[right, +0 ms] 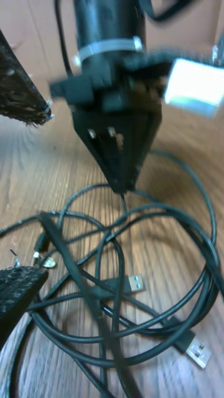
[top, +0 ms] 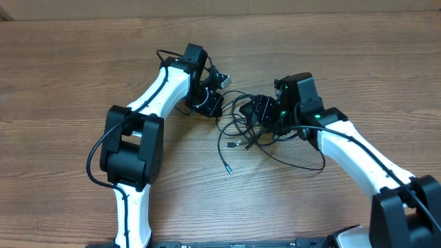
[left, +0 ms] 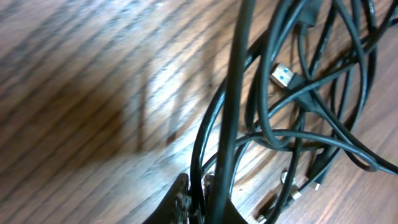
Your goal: Untangle cables
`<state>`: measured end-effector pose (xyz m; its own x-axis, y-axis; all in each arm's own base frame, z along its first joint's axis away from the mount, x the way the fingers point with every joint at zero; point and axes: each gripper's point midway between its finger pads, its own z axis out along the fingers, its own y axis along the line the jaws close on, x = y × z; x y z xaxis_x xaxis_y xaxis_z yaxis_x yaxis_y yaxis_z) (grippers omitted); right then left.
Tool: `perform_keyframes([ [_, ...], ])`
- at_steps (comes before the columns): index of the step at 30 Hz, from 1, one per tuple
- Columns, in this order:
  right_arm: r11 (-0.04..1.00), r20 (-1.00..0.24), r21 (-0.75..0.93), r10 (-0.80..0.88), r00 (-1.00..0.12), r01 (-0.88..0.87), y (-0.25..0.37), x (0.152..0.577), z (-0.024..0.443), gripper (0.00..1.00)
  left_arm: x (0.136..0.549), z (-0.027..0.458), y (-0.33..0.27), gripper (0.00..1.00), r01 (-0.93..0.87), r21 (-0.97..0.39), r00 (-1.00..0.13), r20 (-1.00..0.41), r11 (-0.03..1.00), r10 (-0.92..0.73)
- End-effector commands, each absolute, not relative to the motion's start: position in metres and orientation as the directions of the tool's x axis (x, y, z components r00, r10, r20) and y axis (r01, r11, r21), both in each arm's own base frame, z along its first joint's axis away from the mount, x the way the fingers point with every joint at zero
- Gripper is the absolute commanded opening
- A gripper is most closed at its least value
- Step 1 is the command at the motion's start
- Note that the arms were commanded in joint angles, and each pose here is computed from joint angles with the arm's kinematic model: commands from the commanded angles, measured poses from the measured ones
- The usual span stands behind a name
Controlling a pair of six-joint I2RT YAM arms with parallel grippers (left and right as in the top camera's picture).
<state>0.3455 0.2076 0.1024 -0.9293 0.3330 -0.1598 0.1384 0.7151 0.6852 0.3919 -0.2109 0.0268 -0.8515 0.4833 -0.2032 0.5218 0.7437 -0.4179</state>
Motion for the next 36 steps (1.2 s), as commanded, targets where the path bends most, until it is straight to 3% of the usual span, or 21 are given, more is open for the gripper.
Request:
perform_keyframes([
  [1, 0.739, -0.132, 0.647, 0.351, -0.927, 0.188, 0.207, 0.345, 0.079, 0.72, 0.387, 0.043, -0.223, 0.11, 0.567, -0.442, -0.822, -0.252, 0.695, 0.511],
  [4, 0.741, -0.125, 0.644, 0.349, -0.929, 0.191, 0.21, 0.351, 0.063, 0.71, 0.386, 0.043, -0.225, 0.12, 0.571, -0.442, -0.819, -0.252, 0.692, 0.515],
  [5, 0.74, -0.13, 0.646, 0.349, -0.928, 0.188, 0.211, 0.353, 0.061, 0.64, 0.386, 0.043, -0.225, 0.12, 0.571, -0.442, -0.819, -0.252, 0.692, 0.515],
  [6, 0.737, -0.136, 0.65, 0.349, -0.927, 0.183, 0.212, 0.356, 0.06, 0.54, 0.386, 0.043, -0.225, 0.12, 0.571, -0.441, -0.819, -0.252, 0.692, 0.515],
  [8, 0.727, -0.148, 0.666, 0.348, -0.926, 0.167, 0.214, 0.36, 0.064, 0.04, 0.386, 0.043, -0.225, 0.12, 0.571, -0.44, -0.819, -0.252, 0.693, 0.515],
  [16, 0.405, -0.272, 0.898, 0.211, -0.939, -0.17, 0.229, 0.365, 0.18, 0.04, 0.389, 0.043, -0.225, 0.11, 0.581, -0.432, -0.813, -0.266, 0.689, 0.518],
  [24, 0.158, -0.475, 0.872, 0.045, -0.879, -0.463, 0.211, 0.321, 0.26, 0.04, 0.394, 0.039, -0.217, 0.11, 0.582, -0.386, -0.813, -0.256, 0.716, 0.523],
  [29, 0.189, -0.448, 0.884, 0.077, -0.891, -0.429, 0.202, 0.327, 0.255, 0.04, 0.401, 0.032, -0.202, 0.11, 0.537, -0.303, -0.843, -0.219, 0.787, 0.491],
  [36, 0.482, -0.251, 0.871, 0.26, -0.932, -0.1, 0.176, 0.348, 0.188, 0.04, 0.42, 0.022, -0.157, 0.11, 0.378, -0.055, -0.916, -0.163, 0.924, 0.366],
])
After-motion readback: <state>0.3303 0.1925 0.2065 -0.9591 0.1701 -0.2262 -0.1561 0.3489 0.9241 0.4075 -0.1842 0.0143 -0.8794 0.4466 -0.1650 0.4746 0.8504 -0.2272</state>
